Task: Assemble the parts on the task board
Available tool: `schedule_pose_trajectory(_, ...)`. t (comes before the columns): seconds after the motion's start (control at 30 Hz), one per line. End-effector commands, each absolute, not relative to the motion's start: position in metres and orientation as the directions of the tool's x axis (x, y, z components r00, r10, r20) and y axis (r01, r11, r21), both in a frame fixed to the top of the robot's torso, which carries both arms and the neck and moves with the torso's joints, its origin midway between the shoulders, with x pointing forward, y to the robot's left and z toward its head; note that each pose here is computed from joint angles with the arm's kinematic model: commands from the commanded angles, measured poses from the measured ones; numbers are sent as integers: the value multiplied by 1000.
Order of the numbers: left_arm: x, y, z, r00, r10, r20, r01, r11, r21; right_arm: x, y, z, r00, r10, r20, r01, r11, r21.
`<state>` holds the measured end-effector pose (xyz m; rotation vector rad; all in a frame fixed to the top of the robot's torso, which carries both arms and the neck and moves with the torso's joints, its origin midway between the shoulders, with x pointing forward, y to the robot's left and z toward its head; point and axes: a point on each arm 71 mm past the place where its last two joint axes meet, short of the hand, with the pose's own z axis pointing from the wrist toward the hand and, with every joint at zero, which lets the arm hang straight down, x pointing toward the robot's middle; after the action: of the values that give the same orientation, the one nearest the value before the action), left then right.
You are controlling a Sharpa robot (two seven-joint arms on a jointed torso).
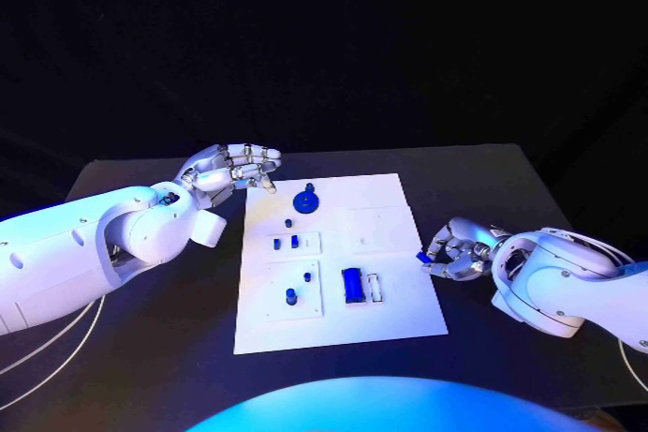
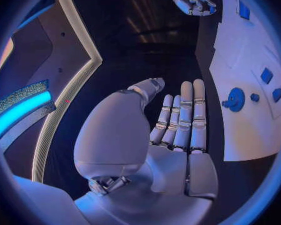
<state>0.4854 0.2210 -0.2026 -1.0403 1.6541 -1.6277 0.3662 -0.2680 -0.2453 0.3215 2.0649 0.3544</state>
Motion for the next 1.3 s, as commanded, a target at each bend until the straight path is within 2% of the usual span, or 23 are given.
schedule_pose_trajectory(0.03,485,218,-202,-536,-836,117,-121,-61,-991,363,-251,-250,-545,402,-736,94,901,422)
schedule_pose_trajectory(0.3,485,214,-202,-545,-831,114,-118,-59,-991,359,-222,-265,-612,421,-669,97,880,466)
schedule_pose_trajectory(0.53,485,211,-202,-553,-825,115,-118,-59,-991,358,-207,-269,-626,430,-651,93,870,485)
schedule_pose_trajectory(1.3,485,215,-202,-549,-829,110,-119,-53,-991,362,-197,-278,-665,377,-644,62,888,456)
